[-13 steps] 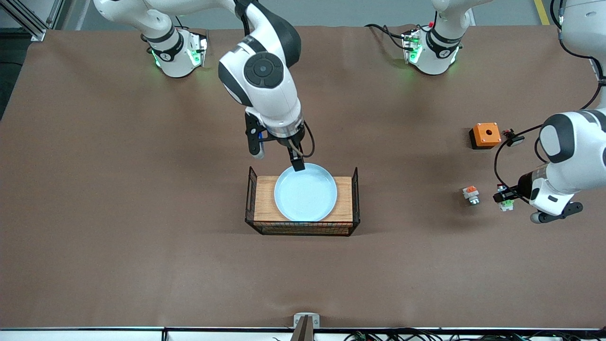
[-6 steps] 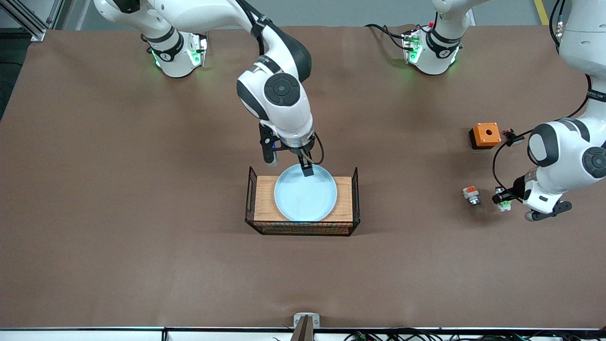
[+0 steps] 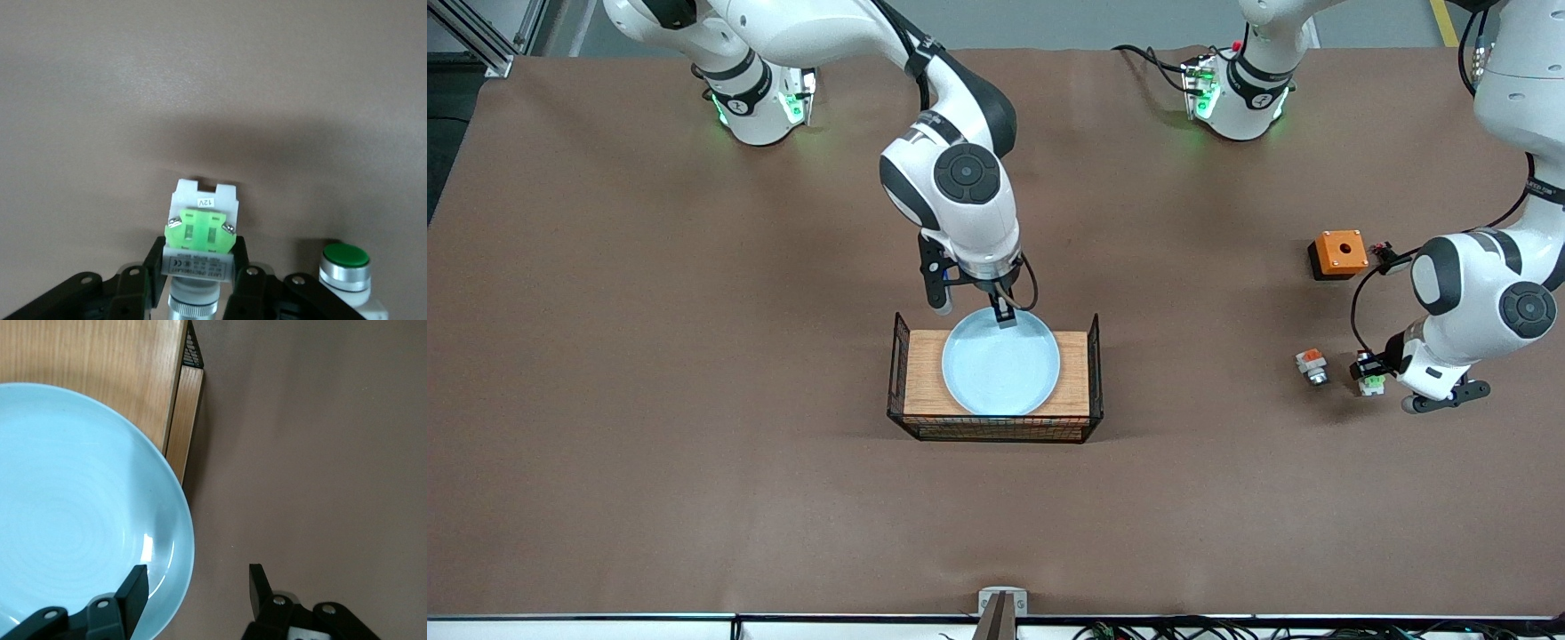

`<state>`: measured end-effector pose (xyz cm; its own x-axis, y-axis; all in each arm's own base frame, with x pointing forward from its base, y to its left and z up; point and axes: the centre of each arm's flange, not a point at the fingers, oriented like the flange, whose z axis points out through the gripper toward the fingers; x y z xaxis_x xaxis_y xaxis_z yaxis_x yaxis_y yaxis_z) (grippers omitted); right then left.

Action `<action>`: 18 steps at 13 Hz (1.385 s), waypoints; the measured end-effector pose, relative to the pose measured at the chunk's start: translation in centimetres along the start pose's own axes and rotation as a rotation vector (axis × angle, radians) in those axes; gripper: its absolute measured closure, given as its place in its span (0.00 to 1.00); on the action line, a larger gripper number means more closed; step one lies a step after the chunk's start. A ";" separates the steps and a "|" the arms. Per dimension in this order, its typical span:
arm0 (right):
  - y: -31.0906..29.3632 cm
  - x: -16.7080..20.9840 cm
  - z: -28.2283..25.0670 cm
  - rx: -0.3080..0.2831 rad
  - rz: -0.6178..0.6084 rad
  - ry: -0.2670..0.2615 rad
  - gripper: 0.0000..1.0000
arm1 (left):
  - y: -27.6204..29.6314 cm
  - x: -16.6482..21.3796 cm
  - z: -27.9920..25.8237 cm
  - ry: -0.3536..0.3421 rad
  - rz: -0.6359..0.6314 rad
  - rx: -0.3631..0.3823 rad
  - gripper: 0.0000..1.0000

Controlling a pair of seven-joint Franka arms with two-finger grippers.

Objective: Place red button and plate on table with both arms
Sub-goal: 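Set the green button beside the red button while the right gripper grips the plate, then withdraw the left gripper while the right gripper lifts the plate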

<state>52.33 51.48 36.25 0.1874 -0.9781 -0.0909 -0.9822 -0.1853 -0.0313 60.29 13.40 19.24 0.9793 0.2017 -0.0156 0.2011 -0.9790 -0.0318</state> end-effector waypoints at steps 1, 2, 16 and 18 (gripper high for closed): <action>-0.1 0.1 0.0 0.000 0.001 0.001 0.35 | -0.2 0.0 0.0 0.000 0.022 0.000 0.58; -0.1 0.1 0.1 0.001 0.002 0.002 0.36 | -0.5 0.0 0.0 0.001 0.037 0.000 0.52; -0.5 0.5 1.6 0.021 -0.021 0.042 0.72 | 3.5 0.3 -20.1 0.141 0.058 -0.005 0.00; -0.4 0.2 1.5 0.025 -0.028 0.044 0.80 | 4.1 -0.9 -23.4 0.130 0.058 0.001 0.00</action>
<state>52.74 51.45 34.72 0.2135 -0.9759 -0.0454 -0.9758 -0.2108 -0.0579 60.78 8.57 42.54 0.9838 0.1397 0.1125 0.1445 -0.9889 -0.0357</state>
